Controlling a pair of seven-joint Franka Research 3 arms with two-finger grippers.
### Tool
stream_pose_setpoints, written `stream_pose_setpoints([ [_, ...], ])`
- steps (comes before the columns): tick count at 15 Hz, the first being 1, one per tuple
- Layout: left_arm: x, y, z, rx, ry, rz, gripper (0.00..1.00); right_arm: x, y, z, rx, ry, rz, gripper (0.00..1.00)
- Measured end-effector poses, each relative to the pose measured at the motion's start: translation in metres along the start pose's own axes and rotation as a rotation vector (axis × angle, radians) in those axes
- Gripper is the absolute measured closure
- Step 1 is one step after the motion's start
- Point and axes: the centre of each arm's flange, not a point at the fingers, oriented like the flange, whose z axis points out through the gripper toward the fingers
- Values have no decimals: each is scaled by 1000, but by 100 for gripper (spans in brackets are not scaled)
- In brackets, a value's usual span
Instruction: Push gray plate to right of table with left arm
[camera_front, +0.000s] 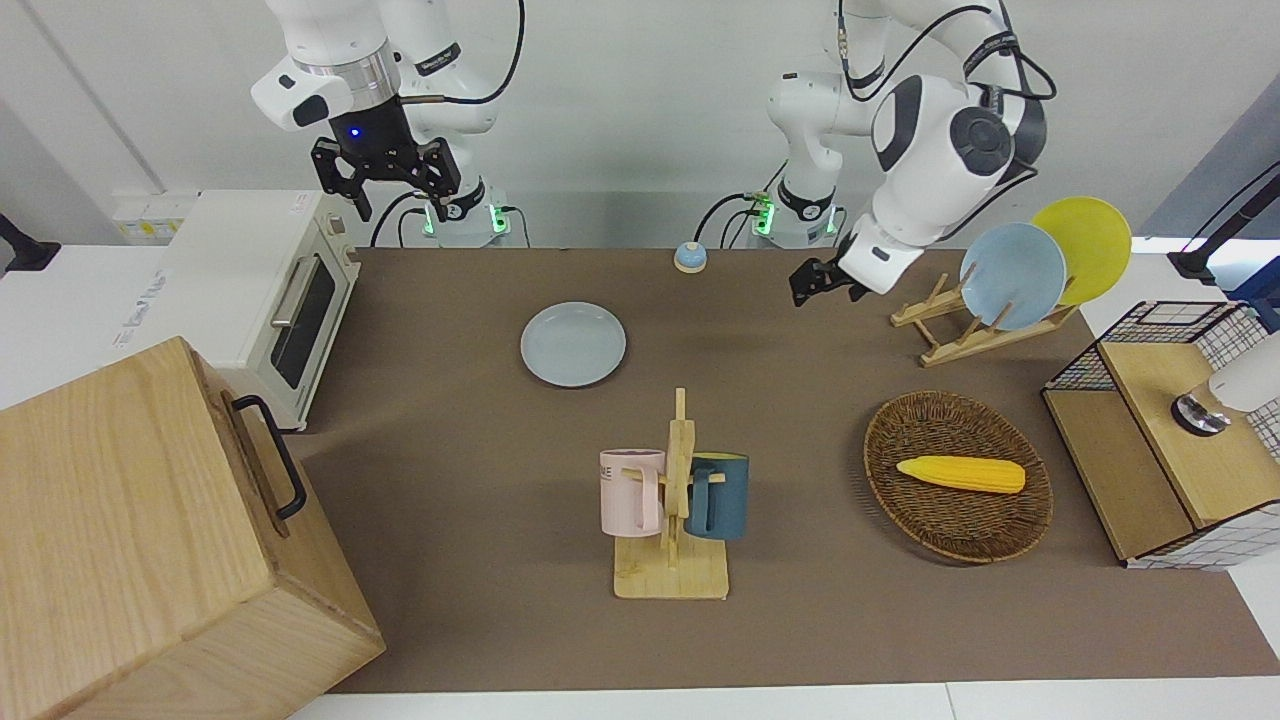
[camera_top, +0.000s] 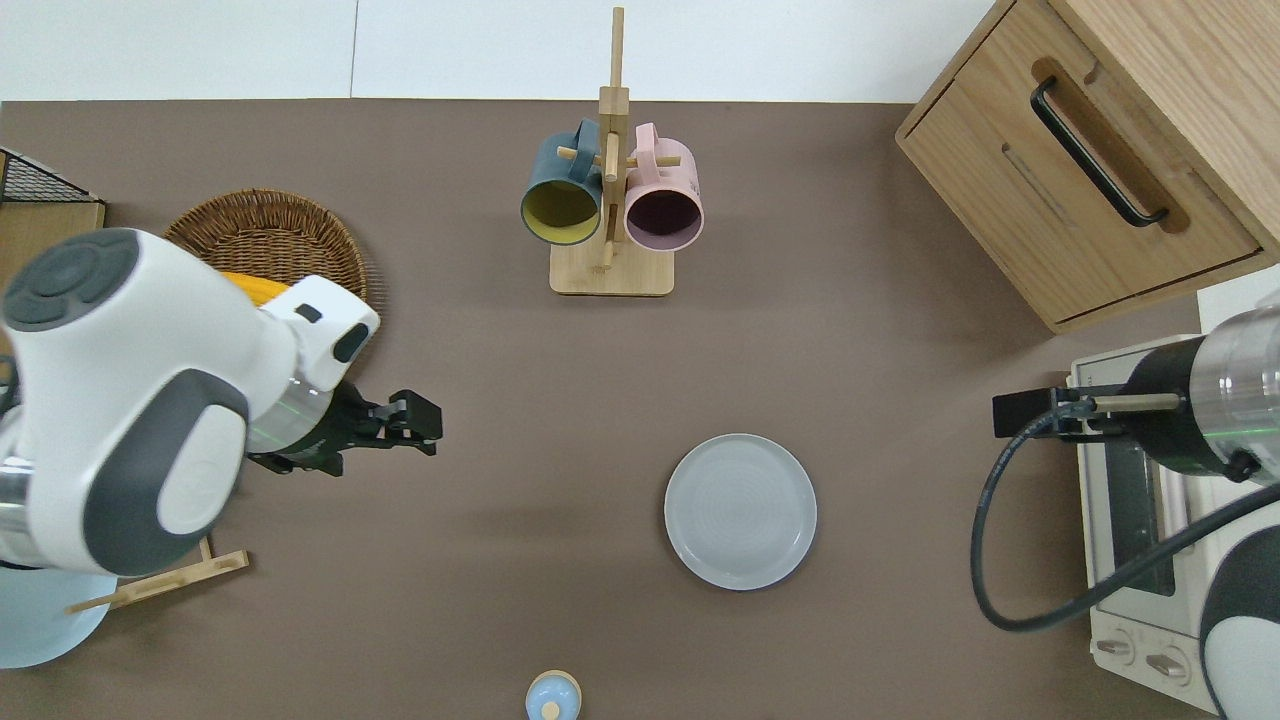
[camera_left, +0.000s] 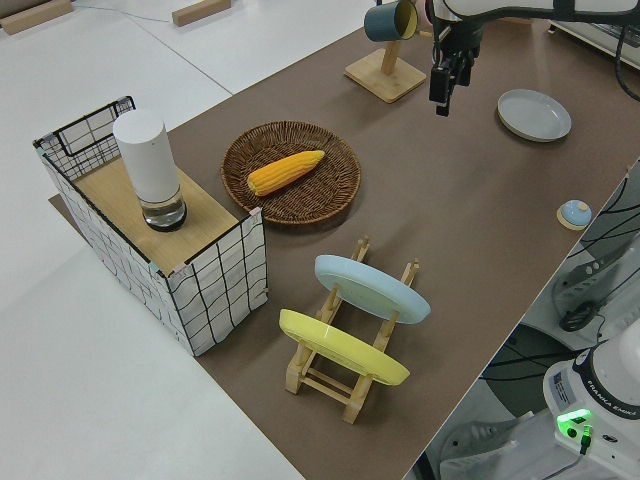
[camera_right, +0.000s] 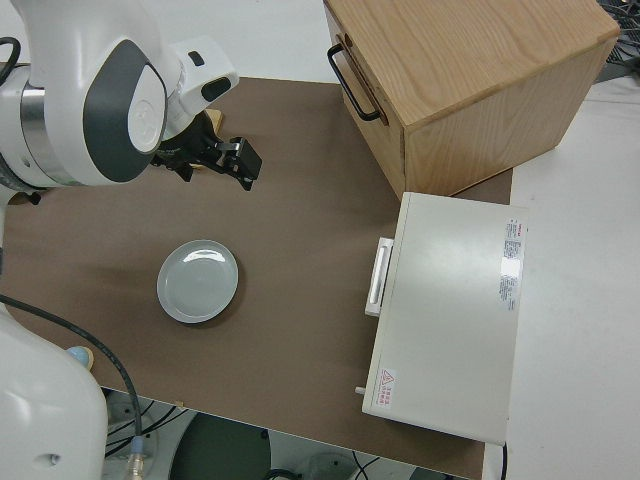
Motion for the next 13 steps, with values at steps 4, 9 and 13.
stream_pose_setpoints([
  [4, -15, -39, -76, 73, 105, 70, 0, 0, 0, 0, 0, 0, 0, 0],
  [9, -28, -61, -123, 101, 154, 91, 0, 0, 0, 0, 0, 0, 0, 0],
  [13, -33, -59, -139, 100, 176, 98, 0, 0, 0, 0, 0, 0, 0, 0],
])
